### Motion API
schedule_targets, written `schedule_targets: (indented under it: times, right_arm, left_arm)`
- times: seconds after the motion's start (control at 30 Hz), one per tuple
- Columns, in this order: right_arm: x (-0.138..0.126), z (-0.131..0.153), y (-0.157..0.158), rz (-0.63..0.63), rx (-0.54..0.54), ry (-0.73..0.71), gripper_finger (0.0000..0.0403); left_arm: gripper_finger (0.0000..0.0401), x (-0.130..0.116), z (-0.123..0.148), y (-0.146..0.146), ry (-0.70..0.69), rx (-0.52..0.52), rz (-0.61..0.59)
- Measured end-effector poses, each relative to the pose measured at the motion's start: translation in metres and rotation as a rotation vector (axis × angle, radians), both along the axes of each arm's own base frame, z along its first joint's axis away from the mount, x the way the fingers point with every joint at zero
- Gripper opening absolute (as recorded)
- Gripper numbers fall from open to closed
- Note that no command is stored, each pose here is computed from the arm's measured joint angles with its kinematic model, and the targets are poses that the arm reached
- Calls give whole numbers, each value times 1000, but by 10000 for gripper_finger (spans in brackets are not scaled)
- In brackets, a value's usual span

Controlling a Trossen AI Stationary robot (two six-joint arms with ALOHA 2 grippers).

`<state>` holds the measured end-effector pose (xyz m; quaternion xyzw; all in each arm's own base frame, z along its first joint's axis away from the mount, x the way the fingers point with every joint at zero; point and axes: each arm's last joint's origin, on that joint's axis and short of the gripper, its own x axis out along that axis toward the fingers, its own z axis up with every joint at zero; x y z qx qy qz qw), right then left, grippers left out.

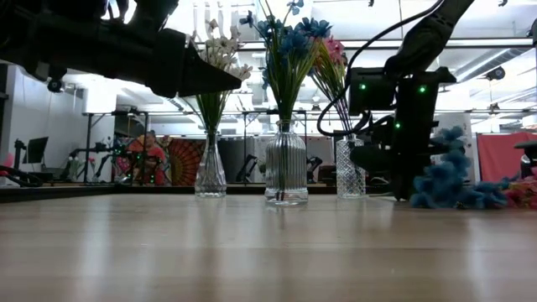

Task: Sort flowers into vase by color
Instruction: Put the blue flowers into the middle transparent vase

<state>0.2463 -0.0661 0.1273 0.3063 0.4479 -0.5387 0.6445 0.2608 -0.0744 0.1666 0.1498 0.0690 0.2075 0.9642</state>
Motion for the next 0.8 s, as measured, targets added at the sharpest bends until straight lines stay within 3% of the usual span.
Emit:
schedule_targets:
  times: [0.2,0.4,0.8]
  right_arm:
    - [0,13,8,34,-2,-51,17]
    - [-7,49,27,106,-15,-135,19]
    - [-36,116,82,371,-89,-391,19]
  left_arm:
    - [316,-1,0,-5,13,21,-38]
    - [316,3,13,-25,7,103,-103]
    - [316,28,50,-49,59,215,-121]
